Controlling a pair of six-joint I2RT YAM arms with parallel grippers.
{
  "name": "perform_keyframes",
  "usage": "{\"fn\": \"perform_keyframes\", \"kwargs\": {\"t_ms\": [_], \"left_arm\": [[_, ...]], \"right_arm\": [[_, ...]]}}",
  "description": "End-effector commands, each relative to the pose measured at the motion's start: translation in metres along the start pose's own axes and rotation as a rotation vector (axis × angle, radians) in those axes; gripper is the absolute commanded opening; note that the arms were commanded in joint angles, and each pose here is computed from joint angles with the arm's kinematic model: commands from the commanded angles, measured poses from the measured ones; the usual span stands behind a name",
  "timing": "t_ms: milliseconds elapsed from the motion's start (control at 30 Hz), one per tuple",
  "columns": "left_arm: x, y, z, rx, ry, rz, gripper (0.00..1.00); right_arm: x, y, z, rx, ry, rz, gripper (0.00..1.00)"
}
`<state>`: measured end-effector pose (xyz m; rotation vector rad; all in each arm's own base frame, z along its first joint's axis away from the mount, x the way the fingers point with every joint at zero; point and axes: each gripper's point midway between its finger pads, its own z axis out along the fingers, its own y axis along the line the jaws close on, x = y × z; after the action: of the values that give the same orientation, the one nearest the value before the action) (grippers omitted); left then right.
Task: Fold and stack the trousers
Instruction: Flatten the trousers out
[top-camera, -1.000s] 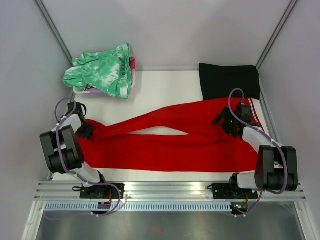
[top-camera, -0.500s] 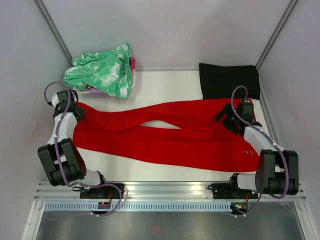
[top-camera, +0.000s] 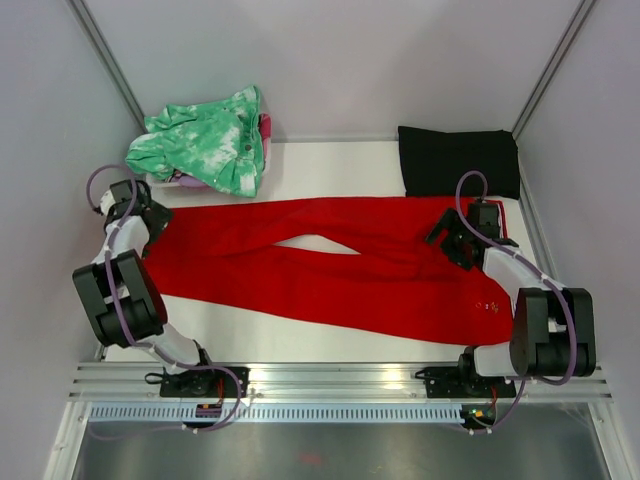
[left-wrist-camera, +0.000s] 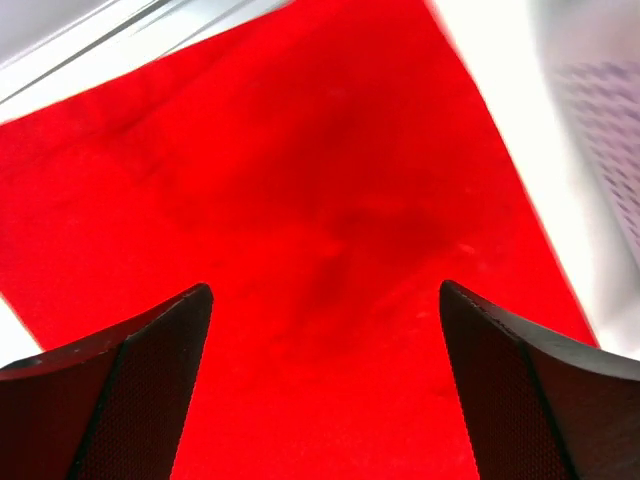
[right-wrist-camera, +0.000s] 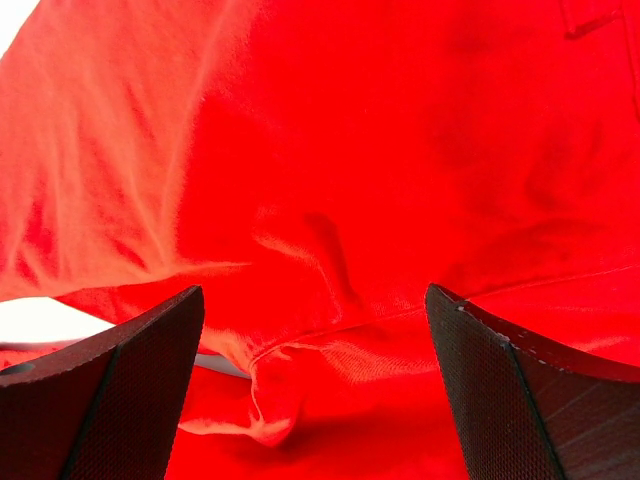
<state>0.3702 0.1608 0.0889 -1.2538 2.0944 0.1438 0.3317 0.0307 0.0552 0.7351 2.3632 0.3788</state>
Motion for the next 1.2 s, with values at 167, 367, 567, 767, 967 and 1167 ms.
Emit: {"fn": "perform_keyframes", "kwargs": {"t_ms": [167,367,567,767,967,1167], "left_arm": [[0.029,0.064,-0.009,0.040,0.154,-0.407,1.00],[0.071,0.125,-0.005,-0.195,0.189,-0.538,0.94],[0.098,0.151,0.013,-0.292,0.263,-0.594,0.64],[0.101,0.160,0.020,-0.311,0.267,-0.559,0.06],[0.095,0.176,-0.011,-0.409,0.233,-0.554,0.02],[0.083,0.226,-0.093,-0.687,0.020,-0.590,0.02]], "right_arm": [[-0.003,0.013,0.011,-0.008,0.030,-0.039,0.98],[0.011,0.029,0.031,-0.001,0.110,-0.102,0.98],[0.012,0.057,0.038,-0.040,0.116,-0.133,0.98],[0.006,0.055,0.030,-0.027,0.070,-0.134,0.98],[-0.007,0.061,0.027,-0.036,0.019,-0.115,0.98],[-0.023,0.069,0.034,-0.050,-0.057,-0.058,0.98]]}}
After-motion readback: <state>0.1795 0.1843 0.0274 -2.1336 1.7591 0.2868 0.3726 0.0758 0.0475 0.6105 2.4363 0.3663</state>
